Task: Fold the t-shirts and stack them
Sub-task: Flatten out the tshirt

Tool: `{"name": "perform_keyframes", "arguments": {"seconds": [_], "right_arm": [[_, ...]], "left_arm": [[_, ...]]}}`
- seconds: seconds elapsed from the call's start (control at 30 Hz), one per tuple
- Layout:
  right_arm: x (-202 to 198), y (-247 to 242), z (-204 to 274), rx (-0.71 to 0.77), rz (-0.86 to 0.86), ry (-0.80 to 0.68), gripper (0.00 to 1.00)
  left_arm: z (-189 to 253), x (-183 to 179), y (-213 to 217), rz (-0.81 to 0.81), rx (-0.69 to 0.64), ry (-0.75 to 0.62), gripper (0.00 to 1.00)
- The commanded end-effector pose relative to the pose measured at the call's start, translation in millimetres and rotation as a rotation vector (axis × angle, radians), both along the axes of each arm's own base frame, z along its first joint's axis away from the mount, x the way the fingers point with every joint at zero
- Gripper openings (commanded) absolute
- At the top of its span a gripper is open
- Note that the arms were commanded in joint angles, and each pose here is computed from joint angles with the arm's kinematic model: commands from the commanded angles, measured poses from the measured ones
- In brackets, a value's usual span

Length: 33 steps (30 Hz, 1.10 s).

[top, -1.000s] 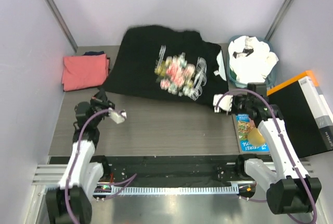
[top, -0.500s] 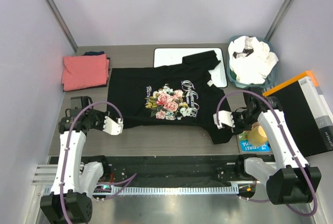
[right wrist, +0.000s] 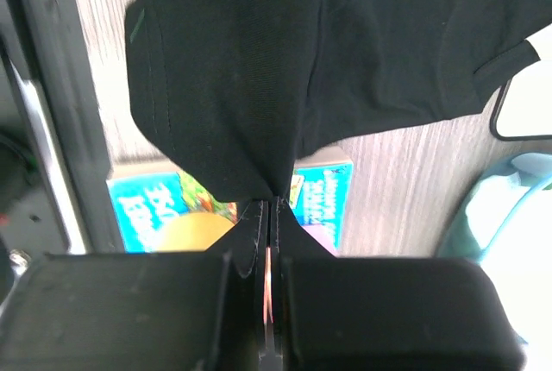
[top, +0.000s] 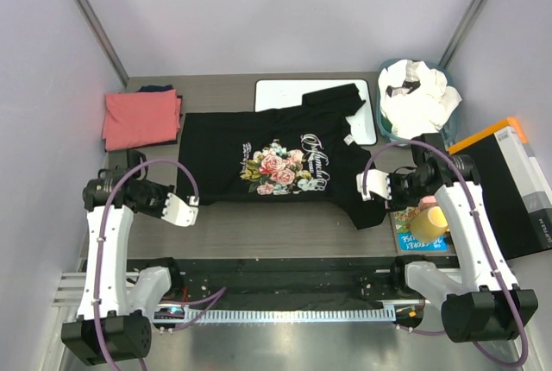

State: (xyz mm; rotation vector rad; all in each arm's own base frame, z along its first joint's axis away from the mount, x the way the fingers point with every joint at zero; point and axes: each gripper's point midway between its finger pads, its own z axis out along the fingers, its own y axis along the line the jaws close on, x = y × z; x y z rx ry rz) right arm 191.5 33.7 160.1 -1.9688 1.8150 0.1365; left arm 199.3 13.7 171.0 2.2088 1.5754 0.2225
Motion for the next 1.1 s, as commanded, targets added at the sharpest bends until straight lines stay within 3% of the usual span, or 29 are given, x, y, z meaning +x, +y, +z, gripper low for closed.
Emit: {"name": "perform_keyframes", "arguments": {"seconds": [0.0, 0.2, 0.33, 0.47, 0.53, 0.6, 0.63, 0.67, 0.7, 0.73, 0.77, 0.83, 0.87, 0.93, 0.97, 1.0, 1.03, 1.07], "right_arm": [[-11.9, 11.5, 16.9, 0.119, -0.132, -0.039, 0.01], [-17.0, 6.1, 1.7, 0.092, -0.104, -0.209, 0.01], [21.3, -1.7, 18.6, 0.102, -0.197, -0.382, 0.01], [122.6, -16.1, 48.1, 0.067, -0.228, -0.754, 0.01], [164.3, -19.8, 61.2, 0.074, -0.254, -0.854, 0.01], [233.0, -25.3, 88.6, 0.11, -0.329, -0.957, 0.01], [256.3, -29.8, 101.9, 0.123, -0.374, -0.994, 0.01], [285.8, -33.8, 167.7, 0.187, -0.424, -1.148, 0.01], [323.5, -41.6, 142.3, 0.157, -0.474, -1.107, 0.01], [342.7, -44.2, 159.6, 0.171, -0.496, -1.153, 0.01], [364.2, -44.9, 216.9, 0.211, -0.505, -1.28, 0.01], [404.3, -45.7, 220.4, 0.201, -0.5, -1.311, 0.01], [410.2, -45.0, 276.8, 0.23, -0.487, -1.427, 0.01], [433.6, -43.3, 292.4, 0.214, -0.454, -1.503, 0.01], [420.2, -40.7, 356.6, 0.248, -0.433, -1.684, 0.01], [414.4, -37.8, 381.3, 0.257, -0.425, -1.778, 0.01], [415.7, -38.6, 392.7, 0.256, -0.426, -1.847, 0.01], [386.6, -39.5, 445.7, 0.296, -0.439, -1.997, 0.01]], "left_arm": [[-10.1, -33.6, -3.5, 0.031, -0.026, 0.079, 0.0], [-31.7, -28.5, 5.8, 0.014, 0.049, -0.023, 0.0], [-11.9, 19.6, 4.3, 0.084, -0.025, -0.184, 0.0], [33.7, 103.5, 1.0, 0.093, -0.091, -0.435, 0.0], [32.7, 155.7, -2.2, 0.143, -0.099, -0.47, 0.0], [63.0, 198.5, 7.9, 0.233, -0.057, -0.551, 0.0], [69.7, 218.5, 7.8, 0.301, -0.1, -0.563, 0.0], [89.1, 251.5, -4.9, 0.307, -0.124, -0.59, 0.0], [97.2, 268.6, -3.0, 0.363, -0.123, -0.606, 0.0], [112.4, 285.5, -13.9, 0.392, -0.159, -0.639, 0.0], [138.3, 315.1, -21.7, 0.498, -0.277, -0.661, 0.0], [164.4, 336.6, -35.6, 0.605, -0.354, -0.657, 0.0], [204.6, 367.7, -45.2, 0.667, -0.471, -0.721, 0.0], [245.1, 384.8, -69.8, 0.665, -0.565, -0.792, 0.0], [306.3, 380.5, -76.4, 0.614, -0.607, -0.94, 0.0], [320.6, 387.6, -83.2, 0.579, -0.571, -1.028, 0.0], [399.0, 372.5, -88.6, 0.555, -0.644, -1.348, 0.0], [409.1, 374.4, -96.5, 0.479, -0.61, -1.49, 0.0]]}}
